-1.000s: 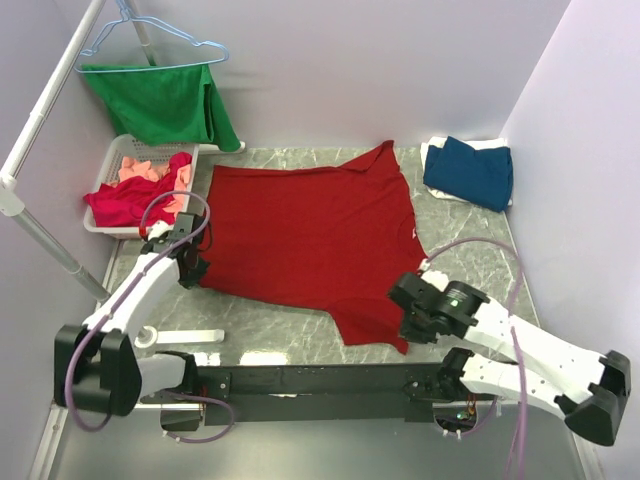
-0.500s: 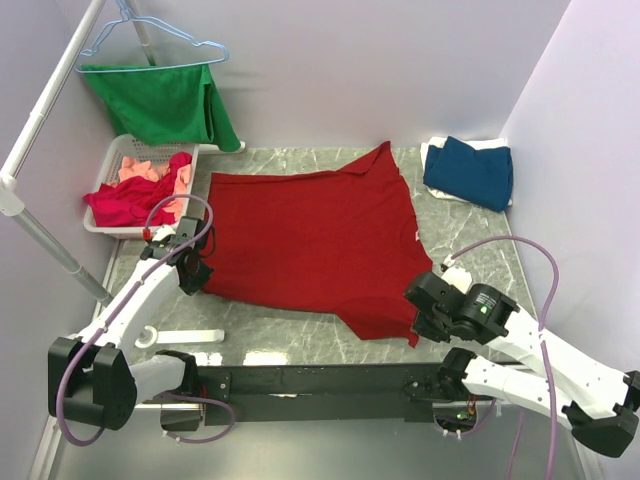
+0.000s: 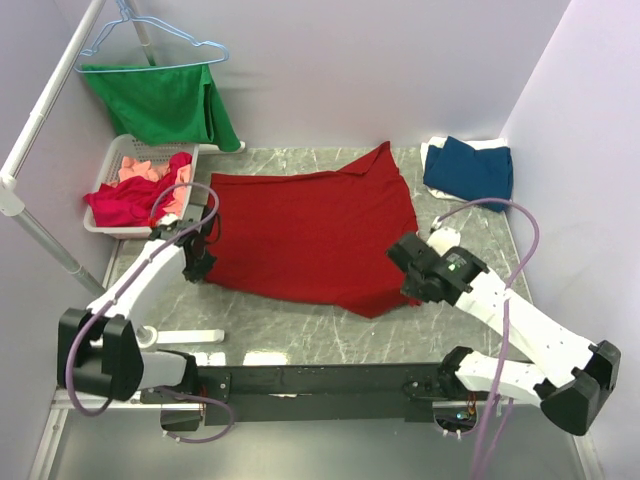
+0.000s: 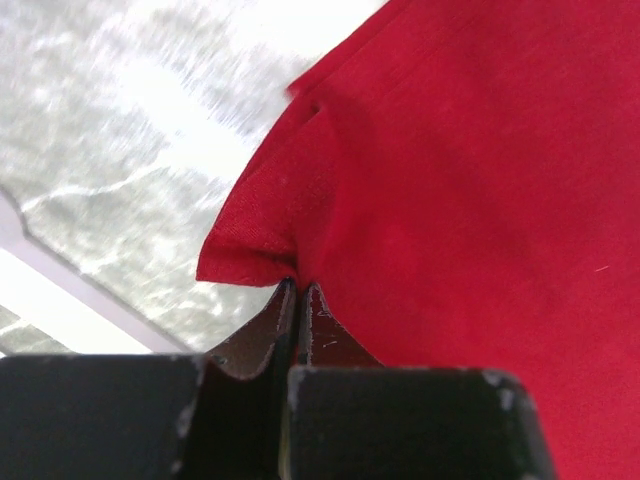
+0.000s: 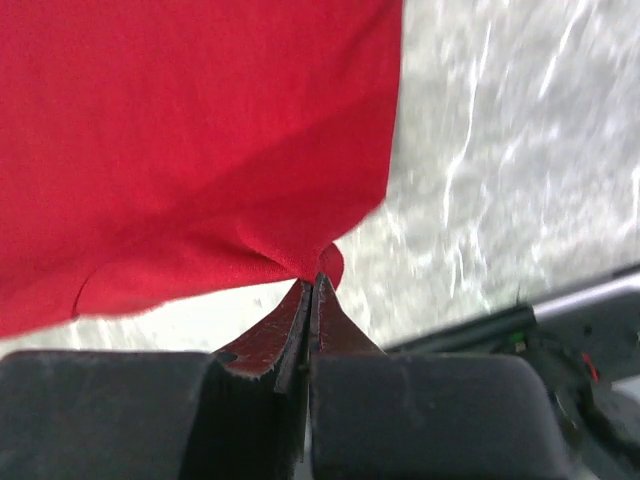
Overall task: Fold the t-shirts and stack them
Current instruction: Fold the tshirt
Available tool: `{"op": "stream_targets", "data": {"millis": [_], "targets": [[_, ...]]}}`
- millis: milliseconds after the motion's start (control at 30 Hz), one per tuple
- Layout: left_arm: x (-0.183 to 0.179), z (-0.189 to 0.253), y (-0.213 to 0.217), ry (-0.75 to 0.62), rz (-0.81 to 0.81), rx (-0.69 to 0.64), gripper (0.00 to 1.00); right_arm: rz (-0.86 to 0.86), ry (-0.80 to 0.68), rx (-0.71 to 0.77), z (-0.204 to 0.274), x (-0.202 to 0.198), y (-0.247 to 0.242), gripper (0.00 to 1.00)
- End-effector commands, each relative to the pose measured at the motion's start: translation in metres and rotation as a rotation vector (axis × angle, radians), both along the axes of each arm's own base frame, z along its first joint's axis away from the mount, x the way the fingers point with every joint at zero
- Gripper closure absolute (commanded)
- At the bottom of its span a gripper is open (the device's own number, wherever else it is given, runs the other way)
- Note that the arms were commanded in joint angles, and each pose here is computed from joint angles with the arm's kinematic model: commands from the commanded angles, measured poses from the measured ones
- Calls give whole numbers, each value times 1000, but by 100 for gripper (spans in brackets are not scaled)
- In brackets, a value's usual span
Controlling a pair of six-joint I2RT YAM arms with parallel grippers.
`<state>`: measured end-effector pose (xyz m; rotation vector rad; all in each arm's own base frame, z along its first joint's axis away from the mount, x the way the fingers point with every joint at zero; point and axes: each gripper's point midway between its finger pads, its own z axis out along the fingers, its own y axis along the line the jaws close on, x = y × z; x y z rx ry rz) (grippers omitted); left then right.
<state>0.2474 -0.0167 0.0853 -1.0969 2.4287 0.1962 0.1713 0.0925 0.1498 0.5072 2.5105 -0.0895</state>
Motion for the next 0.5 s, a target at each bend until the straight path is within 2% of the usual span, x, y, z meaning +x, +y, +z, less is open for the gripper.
{"op": "stream_targets", "data": {"millis": [0, 200, 467], "targets": [[41, 27, 2, -104, 14, 41, 99, -27, -180, 4, 35, 53, -6, 100], [73, 31, 2, -112, 4, 69, 99, -31, -199, -28, 36, 89, -14, 100], [107, 4, -4, -56, -8, 83, 99, -54, -171, -34, 17, 139, -18, 100]]}}
